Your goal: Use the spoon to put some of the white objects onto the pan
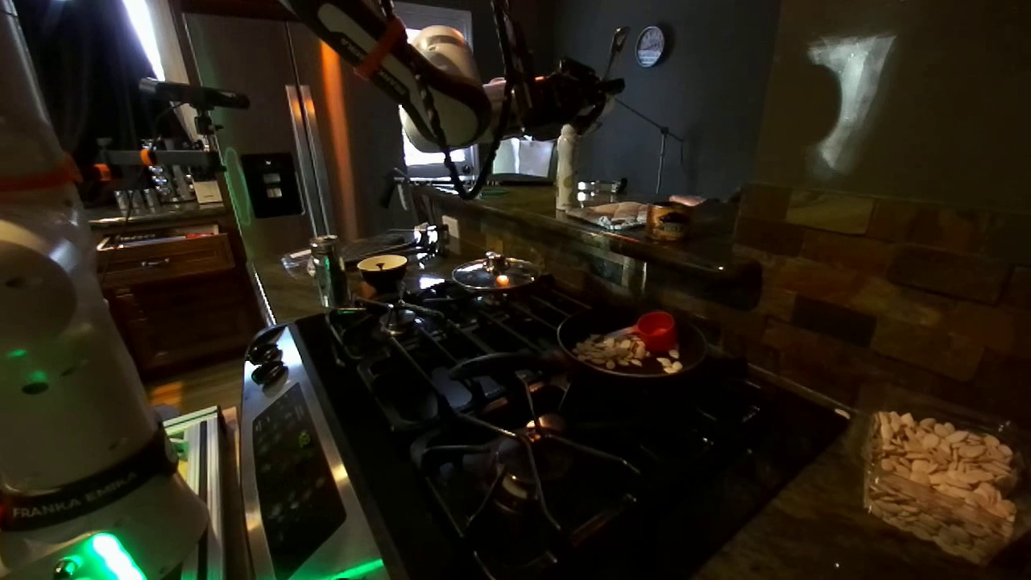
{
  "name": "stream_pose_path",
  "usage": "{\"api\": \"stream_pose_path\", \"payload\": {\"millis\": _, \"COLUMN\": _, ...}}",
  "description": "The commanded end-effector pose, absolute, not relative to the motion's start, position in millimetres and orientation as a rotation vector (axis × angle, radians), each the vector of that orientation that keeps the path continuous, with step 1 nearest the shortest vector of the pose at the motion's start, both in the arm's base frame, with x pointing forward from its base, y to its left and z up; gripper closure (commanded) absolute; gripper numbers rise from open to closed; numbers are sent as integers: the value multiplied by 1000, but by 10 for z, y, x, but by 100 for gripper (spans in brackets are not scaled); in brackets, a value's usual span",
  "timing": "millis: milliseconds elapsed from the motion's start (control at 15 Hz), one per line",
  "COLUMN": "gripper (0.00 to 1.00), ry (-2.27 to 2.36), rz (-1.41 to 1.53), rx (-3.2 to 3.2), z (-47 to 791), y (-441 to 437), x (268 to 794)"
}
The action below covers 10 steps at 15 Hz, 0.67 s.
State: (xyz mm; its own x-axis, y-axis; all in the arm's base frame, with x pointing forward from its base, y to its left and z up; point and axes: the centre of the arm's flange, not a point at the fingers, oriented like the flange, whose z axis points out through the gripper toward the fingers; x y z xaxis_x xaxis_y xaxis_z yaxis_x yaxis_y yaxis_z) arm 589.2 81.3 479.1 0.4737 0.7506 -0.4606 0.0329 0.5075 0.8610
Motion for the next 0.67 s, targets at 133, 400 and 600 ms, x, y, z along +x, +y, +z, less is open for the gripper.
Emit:
{"api": "stream_pose_path", "payload": {"millis": 133, "gripper": 97, "ry": 984, "rz": 556, "rx": 952, "z": 4843, "y": 887, "x": 6156}}
{"api": "stream_pose_path", "payload": {"millis": 400, "gripper": 99, "ry": 911, "rz": 575, "rx": 977, "z": 4895, "y": 958, "x": 6466}}
{"api": "stream_pose_path", "payload": {"millis": 600, "gripper": 99, "ry": 890, "rz": 591, "rx": 1074, "z": 4866, "y": 953, "x": 6875}}
